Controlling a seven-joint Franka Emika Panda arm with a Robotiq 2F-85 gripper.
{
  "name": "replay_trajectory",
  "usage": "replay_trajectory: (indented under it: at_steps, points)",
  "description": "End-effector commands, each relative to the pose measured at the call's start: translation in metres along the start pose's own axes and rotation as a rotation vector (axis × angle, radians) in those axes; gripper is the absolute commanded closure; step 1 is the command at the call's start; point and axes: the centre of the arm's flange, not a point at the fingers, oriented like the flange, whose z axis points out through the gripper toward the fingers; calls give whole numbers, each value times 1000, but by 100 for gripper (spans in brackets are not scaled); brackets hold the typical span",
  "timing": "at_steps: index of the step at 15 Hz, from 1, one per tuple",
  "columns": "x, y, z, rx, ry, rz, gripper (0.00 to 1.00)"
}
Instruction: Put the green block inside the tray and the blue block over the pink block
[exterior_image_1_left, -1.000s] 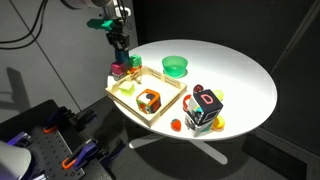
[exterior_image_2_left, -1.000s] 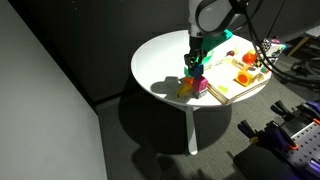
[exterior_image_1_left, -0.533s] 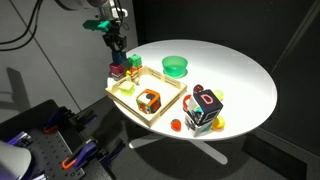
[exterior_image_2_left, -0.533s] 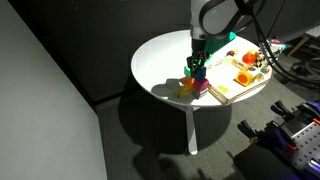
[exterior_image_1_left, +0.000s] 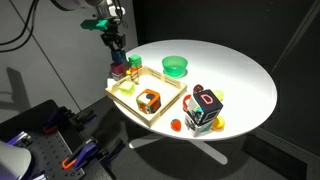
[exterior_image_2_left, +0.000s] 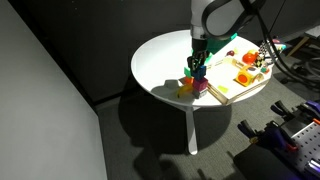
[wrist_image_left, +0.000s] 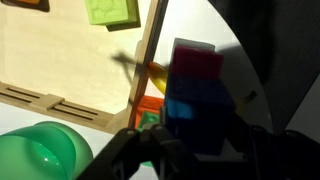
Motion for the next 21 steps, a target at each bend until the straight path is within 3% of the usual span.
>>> replay_trajectory:
  at_steps: [1, 12, 21]
  points:
    - [-9, 0, -22, -12, 48, -17, 69]
    - [-27, -2, -13, -8, 13, -26, 69]
    - [-29, -4, 3, -18, 33, -105, 69]
